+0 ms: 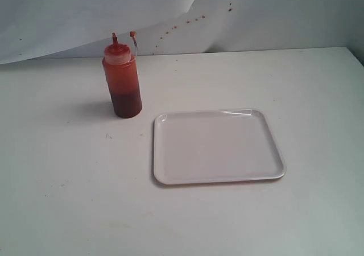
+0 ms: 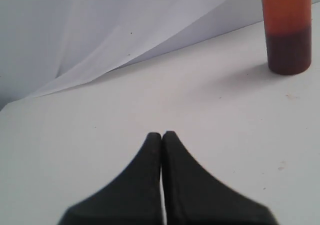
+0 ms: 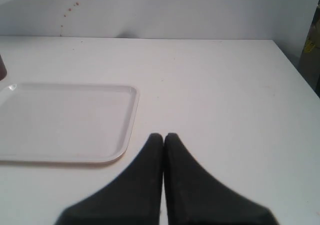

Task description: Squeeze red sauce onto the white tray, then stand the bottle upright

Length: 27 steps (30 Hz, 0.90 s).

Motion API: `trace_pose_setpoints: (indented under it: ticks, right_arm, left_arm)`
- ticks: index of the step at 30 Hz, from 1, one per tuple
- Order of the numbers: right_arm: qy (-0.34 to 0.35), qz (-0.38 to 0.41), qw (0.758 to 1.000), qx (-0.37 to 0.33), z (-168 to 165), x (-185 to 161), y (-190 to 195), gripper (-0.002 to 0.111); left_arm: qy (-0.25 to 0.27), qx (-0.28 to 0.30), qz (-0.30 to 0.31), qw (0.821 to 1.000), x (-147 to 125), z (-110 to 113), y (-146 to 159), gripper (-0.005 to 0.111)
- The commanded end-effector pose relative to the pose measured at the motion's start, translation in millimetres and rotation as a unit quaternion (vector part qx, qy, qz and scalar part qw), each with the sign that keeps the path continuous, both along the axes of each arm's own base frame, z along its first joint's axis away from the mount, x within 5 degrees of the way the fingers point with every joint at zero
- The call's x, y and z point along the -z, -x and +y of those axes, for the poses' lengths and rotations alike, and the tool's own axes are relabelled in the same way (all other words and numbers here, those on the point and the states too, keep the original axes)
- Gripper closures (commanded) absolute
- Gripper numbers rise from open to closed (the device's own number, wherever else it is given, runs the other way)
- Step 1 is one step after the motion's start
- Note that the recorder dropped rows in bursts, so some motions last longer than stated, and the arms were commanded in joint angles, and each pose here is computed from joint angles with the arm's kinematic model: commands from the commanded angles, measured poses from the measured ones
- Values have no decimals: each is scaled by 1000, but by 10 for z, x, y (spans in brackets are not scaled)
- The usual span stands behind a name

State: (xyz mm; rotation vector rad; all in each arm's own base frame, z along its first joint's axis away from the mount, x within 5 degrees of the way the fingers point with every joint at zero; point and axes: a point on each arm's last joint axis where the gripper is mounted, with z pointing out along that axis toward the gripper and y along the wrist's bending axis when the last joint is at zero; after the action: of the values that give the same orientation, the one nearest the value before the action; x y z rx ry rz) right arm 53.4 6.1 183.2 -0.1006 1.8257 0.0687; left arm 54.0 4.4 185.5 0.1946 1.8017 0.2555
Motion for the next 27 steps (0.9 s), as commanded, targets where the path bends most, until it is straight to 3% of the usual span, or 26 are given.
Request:
trace_pose_setpoints:
  ticks: [1, 2, 5, 7, 10, 15, 19, 27]
  right_arm:
    - [-2, -1, 1000, 4, -3, 8, 2, 108]
    - [-2, -1, 1000, 4, -3, 8, 2, 108]
    - [-2, -1, 1000, 4, -3, 8, 2, 108]
    - [-2, -1, 1000, 4, -3, 8, 2, 108]
    - [-2, -1, 1000, 4, -3, 8, 2, 108]
    - [-2, -1, 1000, 4, -3, 8, 2, 108]
    - [-2, -1, 1000, 4, -3, 8, 2, 108]
    - [-2, -1, 1000, 4, -3, 8, 2, 108]
  left_arm:
    - [163, 10, -81, 983, -123, -66, -23, 107]
    - [215, 1, -120, 969, -191, -52, -25, 107]
    - [286, -25, -198, 937, -319, 18, -14, 107]
    - [286, -40, -244, 926, -391, 69, 5, 107]
    - [337, -50, -297, 892, -470, 119, 35, 107]
    - [328, 29, -384, 863, -663, 39, 102, 107]
    - [273, 98, -374, 881, -724, -93, -19, 107]
    - [218, 162, -226, 936, -798, -244, -768, 107]
